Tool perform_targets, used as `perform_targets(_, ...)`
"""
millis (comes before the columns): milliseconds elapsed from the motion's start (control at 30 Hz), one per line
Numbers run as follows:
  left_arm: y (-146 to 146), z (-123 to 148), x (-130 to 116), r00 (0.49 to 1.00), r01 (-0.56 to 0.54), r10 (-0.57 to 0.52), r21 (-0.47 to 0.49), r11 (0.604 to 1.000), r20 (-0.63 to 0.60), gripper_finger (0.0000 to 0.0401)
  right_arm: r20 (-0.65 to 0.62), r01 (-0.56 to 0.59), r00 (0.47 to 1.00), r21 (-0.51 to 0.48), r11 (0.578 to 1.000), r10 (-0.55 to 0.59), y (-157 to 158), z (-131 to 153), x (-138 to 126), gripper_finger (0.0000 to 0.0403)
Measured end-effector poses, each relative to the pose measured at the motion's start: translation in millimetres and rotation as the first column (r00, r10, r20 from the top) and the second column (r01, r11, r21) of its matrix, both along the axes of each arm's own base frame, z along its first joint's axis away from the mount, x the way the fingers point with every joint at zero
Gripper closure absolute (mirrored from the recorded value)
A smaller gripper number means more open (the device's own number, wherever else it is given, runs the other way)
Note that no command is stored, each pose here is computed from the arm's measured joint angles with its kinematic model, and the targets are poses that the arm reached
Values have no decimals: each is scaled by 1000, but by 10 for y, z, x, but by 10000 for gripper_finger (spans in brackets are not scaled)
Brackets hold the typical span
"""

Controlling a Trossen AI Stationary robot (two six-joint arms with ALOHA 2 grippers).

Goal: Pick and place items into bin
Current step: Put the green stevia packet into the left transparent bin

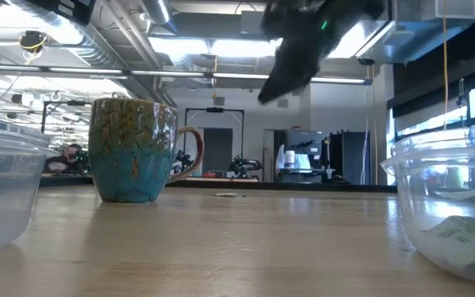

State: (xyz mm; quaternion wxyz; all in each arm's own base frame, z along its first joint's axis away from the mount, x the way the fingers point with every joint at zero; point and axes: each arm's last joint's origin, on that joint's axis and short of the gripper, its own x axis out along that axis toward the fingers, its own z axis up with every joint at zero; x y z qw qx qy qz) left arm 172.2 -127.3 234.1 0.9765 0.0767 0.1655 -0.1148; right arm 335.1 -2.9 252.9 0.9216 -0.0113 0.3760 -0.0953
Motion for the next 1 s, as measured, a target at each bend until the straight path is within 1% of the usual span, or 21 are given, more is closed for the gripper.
perform_targets(33,0,0,0,1000,0,0,0,1000,0,340,-16,16,1000,-1,1000,-16,-57,-78,46,297)
perform_targets(133,1,-7,-3,1000,0,0,5,1000,-6,340,7,62,998,8,998,-62,-194,-305,236,297)
perform_targets(267,3,-15,-5,1000,0,0,11,1000,-13,340,37,80,996,-7,997,-79,-326,-641,464,297)
perform_targets(367,4,-15,-5,1000,0,0,11,1000,-13,340,50,97,994,-7,995,-97,-403,-867,574,297)
perform_targets(500,6,-24,-8,1000,1,0,17,1000,-21,340,53,120,991,-5,993,-120,-488,-1069,642,297)
perform_targets(700,10,-36,-12,999,1,0,27,1000,-33,340,0,152,988,12,988,-152,-544,-1268,646,297)
perform_targets(1000,11,-39,-14,999,1,0,29,1000,-35,340,-73,172,983,28,985,-169,-540,-1345,600,297)
